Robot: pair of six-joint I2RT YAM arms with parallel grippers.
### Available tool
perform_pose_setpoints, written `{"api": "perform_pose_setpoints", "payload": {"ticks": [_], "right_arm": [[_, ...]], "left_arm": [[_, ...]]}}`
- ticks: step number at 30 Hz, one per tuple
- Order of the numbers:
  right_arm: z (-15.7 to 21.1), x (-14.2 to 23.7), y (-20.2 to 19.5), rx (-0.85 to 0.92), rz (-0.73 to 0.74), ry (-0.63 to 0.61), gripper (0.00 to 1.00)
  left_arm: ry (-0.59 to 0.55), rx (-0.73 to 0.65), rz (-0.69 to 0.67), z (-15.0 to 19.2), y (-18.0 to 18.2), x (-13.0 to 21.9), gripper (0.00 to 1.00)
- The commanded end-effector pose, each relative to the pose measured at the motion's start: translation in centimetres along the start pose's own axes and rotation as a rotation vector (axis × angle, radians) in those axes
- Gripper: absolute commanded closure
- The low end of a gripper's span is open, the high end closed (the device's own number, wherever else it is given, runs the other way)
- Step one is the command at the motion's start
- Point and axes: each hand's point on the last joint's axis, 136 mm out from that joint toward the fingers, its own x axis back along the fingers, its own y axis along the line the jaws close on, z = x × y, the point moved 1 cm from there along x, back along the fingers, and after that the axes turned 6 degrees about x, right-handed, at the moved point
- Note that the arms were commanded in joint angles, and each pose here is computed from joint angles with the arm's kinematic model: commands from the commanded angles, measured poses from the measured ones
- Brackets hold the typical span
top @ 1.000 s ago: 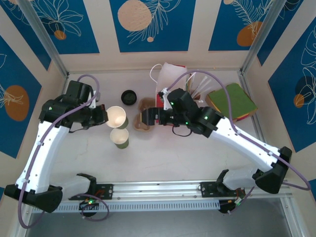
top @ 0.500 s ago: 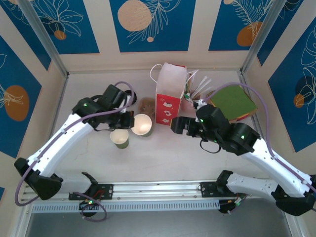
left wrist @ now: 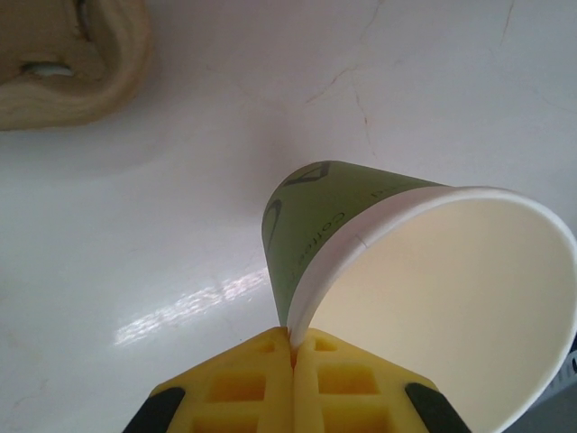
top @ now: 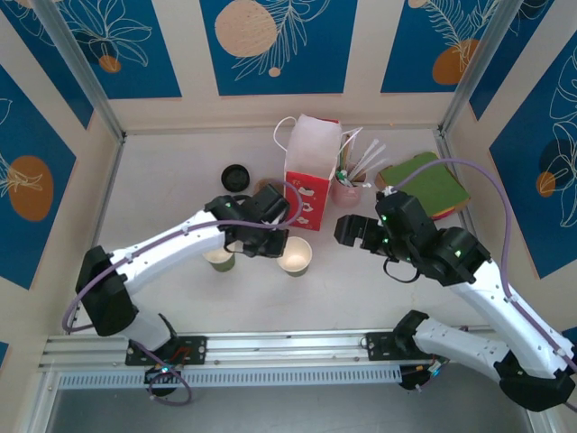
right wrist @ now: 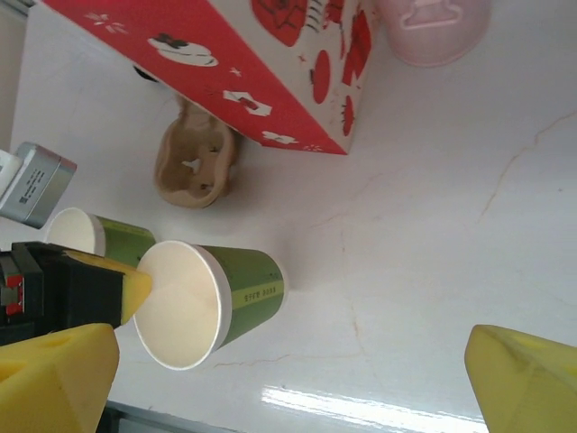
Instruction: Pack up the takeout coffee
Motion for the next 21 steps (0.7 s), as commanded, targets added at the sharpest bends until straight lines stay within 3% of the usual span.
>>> {"api": "perform_pose_setpoints", "payload": {"ticks": [1, 21], "right_arm": [[0.5, -0.2, -0.2, 0.036, -0.053, 0.055, 0.01], [-0.7, -2.0, -0.4, 0.012, -0.149, 0.101, 0.01]], "left_arm": [[-0.025, 0.039, -0.029, 0.1, -0.3, -1.3, 1.00], [0.066, 0.085, -0.117, 2.1, 0.7, -4.7, 1.00]]}}
